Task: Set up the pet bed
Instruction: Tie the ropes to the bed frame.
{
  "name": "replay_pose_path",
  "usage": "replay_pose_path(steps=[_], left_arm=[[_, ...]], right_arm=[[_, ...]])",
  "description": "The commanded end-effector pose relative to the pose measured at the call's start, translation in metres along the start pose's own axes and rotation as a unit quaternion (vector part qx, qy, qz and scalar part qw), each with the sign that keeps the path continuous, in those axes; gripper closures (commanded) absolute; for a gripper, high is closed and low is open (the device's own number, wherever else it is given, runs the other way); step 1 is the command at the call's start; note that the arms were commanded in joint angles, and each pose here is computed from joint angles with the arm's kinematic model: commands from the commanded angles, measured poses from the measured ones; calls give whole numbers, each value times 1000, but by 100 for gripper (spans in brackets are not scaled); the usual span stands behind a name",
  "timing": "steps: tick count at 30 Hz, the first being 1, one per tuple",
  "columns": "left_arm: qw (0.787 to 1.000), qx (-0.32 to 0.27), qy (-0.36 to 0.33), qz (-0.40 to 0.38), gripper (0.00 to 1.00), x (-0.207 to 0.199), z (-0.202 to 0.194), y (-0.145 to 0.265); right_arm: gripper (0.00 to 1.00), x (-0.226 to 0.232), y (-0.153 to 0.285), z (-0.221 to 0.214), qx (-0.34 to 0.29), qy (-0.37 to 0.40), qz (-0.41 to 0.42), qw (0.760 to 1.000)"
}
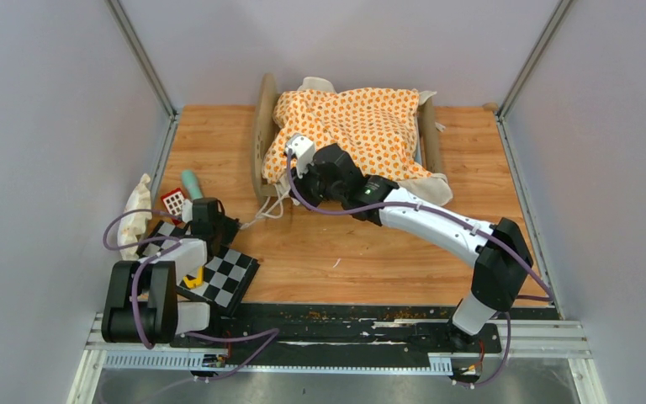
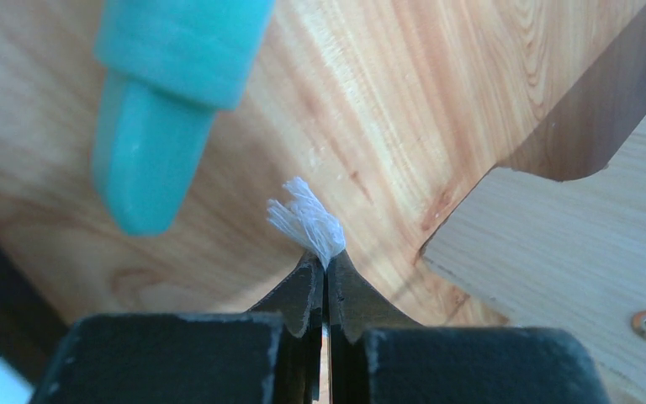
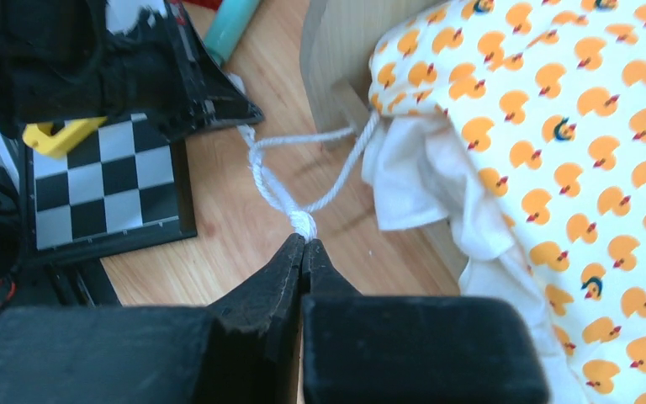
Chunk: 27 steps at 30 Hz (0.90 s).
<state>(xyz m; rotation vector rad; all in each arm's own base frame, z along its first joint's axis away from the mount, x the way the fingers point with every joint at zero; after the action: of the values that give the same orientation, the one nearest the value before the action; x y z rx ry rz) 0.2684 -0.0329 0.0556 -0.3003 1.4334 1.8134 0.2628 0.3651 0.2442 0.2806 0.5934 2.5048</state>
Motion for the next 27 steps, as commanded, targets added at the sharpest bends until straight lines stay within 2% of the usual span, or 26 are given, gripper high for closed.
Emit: replay_pose_path(steps=[1,8,14,22,27], left_arm=[[1000,3,-26,3,100,-1,2,-12],[999,9,-39,26,100,12,-2,-19],[998,-29,-46,31,100,7,11,-8],[995,-60,-42,61,100,19,18,5],[994,-71,-40,67,100,29,17,15]], right_arm=[[100,1,9,53,-96,-7,-10,995],[100,-33,10,79,-128,-14,-84,988],[100,-62,20,74,-117,-14,-149,982],[100,-93,33,82,-131,-23,-187,973],[100,-99,34,84,-129,6,-196,972]])
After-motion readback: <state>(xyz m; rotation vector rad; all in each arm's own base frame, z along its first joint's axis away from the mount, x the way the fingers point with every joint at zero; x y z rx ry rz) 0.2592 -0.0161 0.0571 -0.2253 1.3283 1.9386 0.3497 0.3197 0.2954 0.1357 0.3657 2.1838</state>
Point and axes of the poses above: each gripper's point midway between its finger pads, its own y axis back along the fingers, its own x axis along the line the jaws close on, z = x × y, the point moved 5 cm from there along y, back along the fingers, and after that the axes turned 1 degree about y, right-handed, at the moved point
